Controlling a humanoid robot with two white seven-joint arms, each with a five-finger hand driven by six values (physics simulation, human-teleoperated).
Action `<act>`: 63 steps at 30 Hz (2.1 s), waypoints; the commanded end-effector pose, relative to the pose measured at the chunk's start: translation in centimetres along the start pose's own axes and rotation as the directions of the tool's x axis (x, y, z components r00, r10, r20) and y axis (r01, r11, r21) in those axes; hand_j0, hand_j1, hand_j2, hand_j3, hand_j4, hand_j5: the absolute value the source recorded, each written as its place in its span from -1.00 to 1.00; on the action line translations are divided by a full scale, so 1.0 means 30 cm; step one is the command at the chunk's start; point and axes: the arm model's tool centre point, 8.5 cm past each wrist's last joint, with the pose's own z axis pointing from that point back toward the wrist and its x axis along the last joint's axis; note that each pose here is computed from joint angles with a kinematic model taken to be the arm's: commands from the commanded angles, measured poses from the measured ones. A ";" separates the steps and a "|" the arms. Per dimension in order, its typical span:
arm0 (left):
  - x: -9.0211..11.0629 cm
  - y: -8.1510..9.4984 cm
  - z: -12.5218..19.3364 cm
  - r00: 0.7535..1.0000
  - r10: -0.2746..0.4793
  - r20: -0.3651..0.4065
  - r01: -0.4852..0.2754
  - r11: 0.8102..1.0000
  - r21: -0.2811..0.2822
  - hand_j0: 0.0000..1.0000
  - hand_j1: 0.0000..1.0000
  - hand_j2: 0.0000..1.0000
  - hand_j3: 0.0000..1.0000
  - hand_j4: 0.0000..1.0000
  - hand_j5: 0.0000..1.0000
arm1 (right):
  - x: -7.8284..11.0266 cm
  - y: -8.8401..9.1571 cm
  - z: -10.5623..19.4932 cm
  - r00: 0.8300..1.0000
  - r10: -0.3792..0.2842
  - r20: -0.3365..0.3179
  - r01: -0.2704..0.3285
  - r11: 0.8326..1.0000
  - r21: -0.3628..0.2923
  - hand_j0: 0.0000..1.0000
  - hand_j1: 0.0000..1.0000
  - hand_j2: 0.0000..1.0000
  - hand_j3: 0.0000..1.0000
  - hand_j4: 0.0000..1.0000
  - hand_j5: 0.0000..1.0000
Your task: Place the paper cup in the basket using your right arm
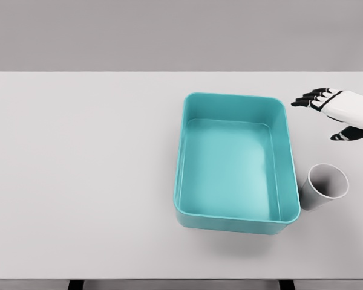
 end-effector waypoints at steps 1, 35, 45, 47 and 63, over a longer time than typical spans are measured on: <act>0.000 0.000 0.000 1.000 0.001 0.000 -0.001 1.000 0.000 1.00 1.00 1.00 1.00 1.00 1.00 | -0.006 -0.004 0.007 1.000 -0.004 -0.003 0.004 1.000 -0.006 1.00 1.00 1.00 1.00 1.00 1.00; 0.000 0.000 0.000 1.000 -0.001 0.000 0.001 1.000 0.001 1.00 1.00 1.00 1.00 1.00 1.00 | -0.169 0.079 0.283 0.912 -0.387 -0.137 0.315 0.874 -0.370 1.00 1.00 1.00 1.00 1.00 1.00; 0.000 0.000 0.000 1.000 -0.001 0.000 0.001 1.000 0.000 1.00 1.00 1.00 1.00 1.00 1.00 | -0.118 0.130 0.175 0.893 -0.446 -0.062 0.405 0.857 -0.319 1.00 1.00 1.00 1.00 1.00 1.00; -0.002 0.000 0.000 1.000 -0.001 -0.001 0.001 1.000 0.000 1.00 1.00 1.00 1.00 1.00 1.00 | -0.118 0.136 0.177 0.877 -0.477 -0.056 0.439 0.843 -0.312 1.00 1.00 1.00 1.00 1.00 1.00; 0.000 0.000 0.000 1.000 -0.001 0.000 0.001 1.000 0.000 1.00 1.00 1.00 1.00 1.00 1.00 | -0.111 0.056 0.218 0.576 -0.816 0.051 0.818 0.575 -0.023 1.00 1.00 1.00 1.00 1.00 1.00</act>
